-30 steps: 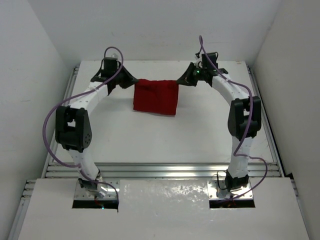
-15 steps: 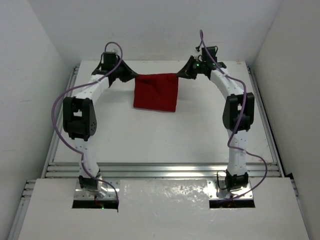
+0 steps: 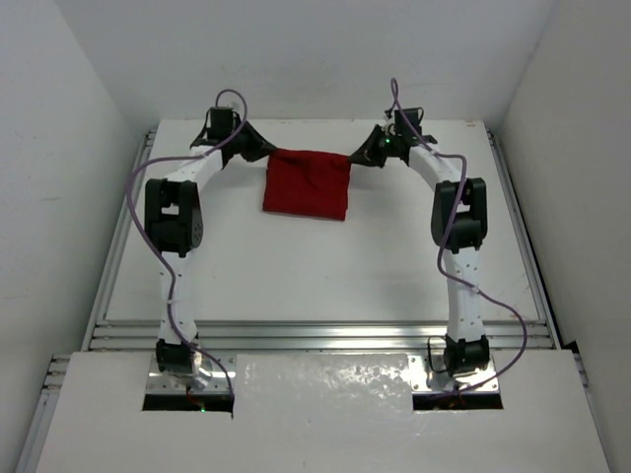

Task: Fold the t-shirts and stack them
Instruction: Fold the long partially folded tshirt into a neat square, then smooth out wrinkles on the folded tshirt

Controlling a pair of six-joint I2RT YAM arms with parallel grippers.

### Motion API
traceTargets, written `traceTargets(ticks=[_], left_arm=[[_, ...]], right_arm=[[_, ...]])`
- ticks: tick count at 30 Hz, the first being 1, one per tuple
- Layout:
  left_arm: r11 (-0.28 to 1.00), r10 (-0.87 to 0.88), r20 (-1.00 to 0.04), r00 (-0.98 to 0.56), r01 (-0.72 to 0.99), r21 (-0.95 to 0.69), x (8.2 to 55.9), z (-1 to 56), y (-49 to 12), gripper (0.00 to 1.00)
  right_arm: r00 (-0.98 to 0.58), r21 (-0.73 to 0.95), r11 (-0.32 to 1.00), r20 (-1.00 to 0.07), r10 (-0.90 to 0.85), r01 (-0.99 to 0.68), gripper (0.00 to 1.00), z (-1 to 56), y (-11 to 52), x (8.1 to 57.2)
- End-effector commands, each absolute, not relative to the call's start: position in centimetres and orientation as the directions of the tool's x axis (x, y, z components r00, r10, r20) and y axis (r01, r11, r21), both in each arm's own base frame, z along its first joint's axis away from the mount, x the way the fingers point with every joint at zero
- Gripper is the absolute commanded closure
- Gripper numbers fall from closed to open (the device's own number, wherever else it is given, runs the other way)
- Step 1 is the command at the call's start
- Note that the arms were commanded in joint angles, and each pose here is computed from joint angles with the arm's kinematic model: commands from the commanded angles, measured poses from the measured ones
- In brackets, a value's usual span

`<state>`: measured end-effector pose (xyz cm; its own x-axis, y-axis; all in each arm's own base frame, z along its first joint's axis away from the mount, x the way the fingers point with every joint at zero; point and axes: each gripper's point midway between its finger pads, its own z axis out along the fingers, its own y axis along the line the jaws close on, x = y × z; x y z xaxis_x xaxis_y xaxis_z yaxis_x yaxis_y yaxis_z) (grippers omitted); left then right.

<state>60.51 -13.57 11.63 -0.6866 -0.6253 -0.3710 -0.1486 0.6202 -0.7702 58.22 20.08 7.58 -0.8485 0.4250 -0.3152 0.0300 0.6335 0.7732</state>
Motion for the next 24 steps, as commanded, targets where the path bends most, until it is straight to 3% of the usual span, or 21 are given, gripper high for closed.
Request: traceTargets(ticks=[1,6,8,9,10,12,13,14,15,17,18,20,22,23,24], left_arm=[[0.578,-0.637,-0.428,-0.640,-0.030,-0.816,63.1,14.7,-13.4,0.98],[0.546,-0.650,-0.440,-0.620,0.022,-0.838,64.9,15.3,-13.8,0.96],[0.556,-0.654,-0.430,-0.622,-0.010,-0.831,65.5,14.0,-13.5,0.86],[0.560,-0.657,-0.441,-0.611,-0.005,-0.828,66.1,14.1,-13.3,0.75],[0.566,-0.663,-0.447,-0.601,-0.011,-0.825,66.3,14.3,-13.1,0.71],[0.604,-0.674,-0.500,-0.543,-0.017,-0.797,66.7,15.9,-12.0,0.59],[0.634,-0.667,-0.539,-0.515,-0.011,-0.773,66.7,16.8,-11.4,0.54],[0.657,-0.667,-0.570,-0.480,-0.018,-0.753,66.6,18.0,-10.7,0.42],[0.692,-0.674,-0.622,-0.398,-0.046,-0.721,66.2,20.8,-9.3,0.01],[0.743,-0.637,-0.680,-0.363,-0.051,-0.668,64.9,21.5,-8.7,0.00],[0.760,-0.627,-0.717,-0.306,-0.037,-0.649,63.9,24.5,-8.8,0.00],[0.799,-0.582,-0.751,-0.313,-0.043,-0.600,62.1,23.0,-9.6,0.00],[0.824,-0.544,-0.786,-0.295,-0.009,-0.567,60.7,23.7,-12.1,0.01],[0.832,-0.504,-0.789,-0.353,0.046,-0.552,59.8,22.2,-14.6,0.13],[0.824,-0.492,-0.785,-0.378,0.090,-0.560,59.6,21.7,-16.2,0.32]], right_arm=[[-0.805,0.800,0.598,-0.384,0.453,-0.045,1.00,9.8,19.6,60.7],[-0.795,0.799,0.600,-0.391,0.463,-0.044,1.00,8.3,19.5,61.4],[-0.788,0.798,0.600,-0.400,0.468,-0.050,0.99,8.4,19.4,61.9],[-0.790,0.798,0.601,-0.402,0.464,-0.053,0.95,7.9,19.4,62.1],[-0.786,0.798,0.600,-0.407,0.466,-0.058,0.78,8.0,19.3,62.3],[-0.771,0.800,0.592,-0.435,0.464,-0.095,0.56,9.0,19.3,63.0],[-0.753,0.796,0.591,-0.467,0.463,-0.131,0.52,10.9,19.1,63.8],[-0.740,0.794,0.590,-0.483,0.468,-0.145,0.46,12.0,18.8,64.2],[-0.718,0.783,0.599,-0.513,0.471,-0.167,0.34,13.6,18.2,64.7],[-0.674,0.754,0.621,-0.575,0.464,-0.215,0.22,16.2,17.5,65.0],[-0.660,0.740,0.629,-0.598,0.455,-0.238,0.22,17.1,17.7,64.8],[-0.659,0.720,0.626,-0.631,0.410,-0.300,0.23,18.2,18.5,63.0],[-0.683,0.719,0.612,-0.629,0.372,-0.329,0.37,16.9,20.3,61.0],[-0.697,0.727,0.590,-0.624,0.354,-0.351,0.69,16.5,21.0,60.1],[-0.700,0.728,0.579,-0.626,0.343,-0.367,0.81,15.5,22.1,59.4]])
